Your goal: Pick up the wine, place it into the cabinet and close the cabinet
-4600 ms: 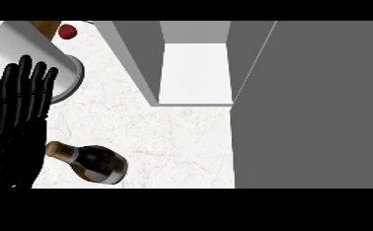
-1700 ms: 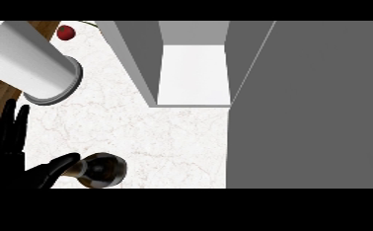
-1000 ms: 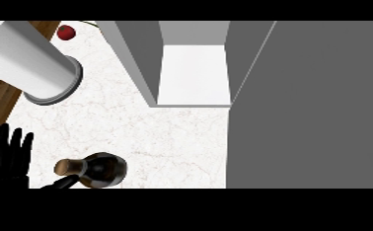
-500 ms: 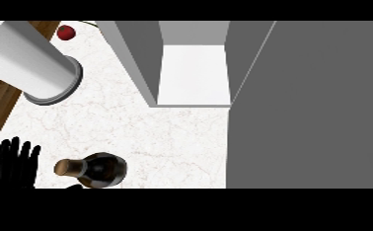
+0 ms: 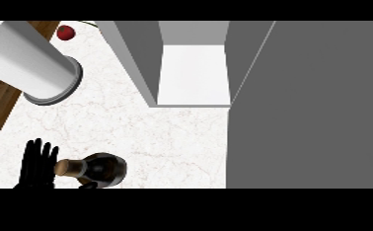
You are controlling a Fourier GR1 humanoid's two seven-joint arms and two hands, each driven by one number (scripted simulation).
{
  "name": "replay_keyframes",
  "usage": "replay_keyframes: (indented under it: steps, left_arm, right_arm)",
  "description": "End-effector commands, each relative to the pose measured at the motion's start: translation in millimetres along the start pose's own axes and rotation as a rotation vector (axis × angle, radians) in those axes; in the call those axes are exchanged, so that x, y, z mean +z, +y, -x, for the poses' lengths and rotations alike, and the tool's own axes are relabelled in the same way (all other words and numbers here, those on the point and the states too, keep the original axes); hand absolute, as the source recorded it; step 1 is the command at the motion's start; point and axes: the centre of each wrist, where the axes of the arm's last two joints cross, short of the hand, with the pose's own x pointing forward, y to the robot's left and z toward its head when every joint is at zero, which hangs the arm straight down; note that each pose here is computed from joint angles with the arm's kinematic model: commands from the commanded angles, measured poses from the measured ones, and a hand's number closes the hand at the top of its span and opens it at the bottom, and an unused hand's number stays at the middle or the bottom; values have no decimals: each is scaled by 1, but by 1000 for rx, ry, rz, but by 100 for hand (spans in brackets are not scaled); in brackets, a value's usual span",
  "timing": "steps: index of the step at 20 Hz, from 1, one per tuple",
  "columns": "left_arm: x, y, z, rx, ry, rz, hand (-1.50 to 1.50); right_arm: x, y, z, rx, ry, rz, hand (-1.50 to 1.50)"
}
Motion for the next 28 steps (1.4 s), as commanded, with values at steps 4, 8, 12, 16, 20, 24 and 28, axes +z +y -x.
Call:
replay_keyframes:
  steps: [4,8,12,16,20,24,28]
  left_arm:
    - [11,22,44,36,41,-1,-150]
    - [-9,16,44,20,45,8,-150]
    - [-11,12,73,28,59,23,-150]
    - [-4,14,73,40,77,47,-150]
    - [-11,6,92,29,74,22,-150]
    - [-14,-4,96,63,68,5,-150]
    - [-15,7,111,140,76,9,-150]
  right_arm:
    - [2,10,-15,16,-18,-12,-150]
    - [12,4,0,18,3,-5,-150]
    - [6,1,-2,12,-2,-10,-150]
    - [14,12,-4,22,-8,18,-150]
    - [10,-23,8,17,-28,15,-150]
    - [11,-2,-1,28,-4,-12,-150]
    - [-5,6,-15,22,-28,11,-150]
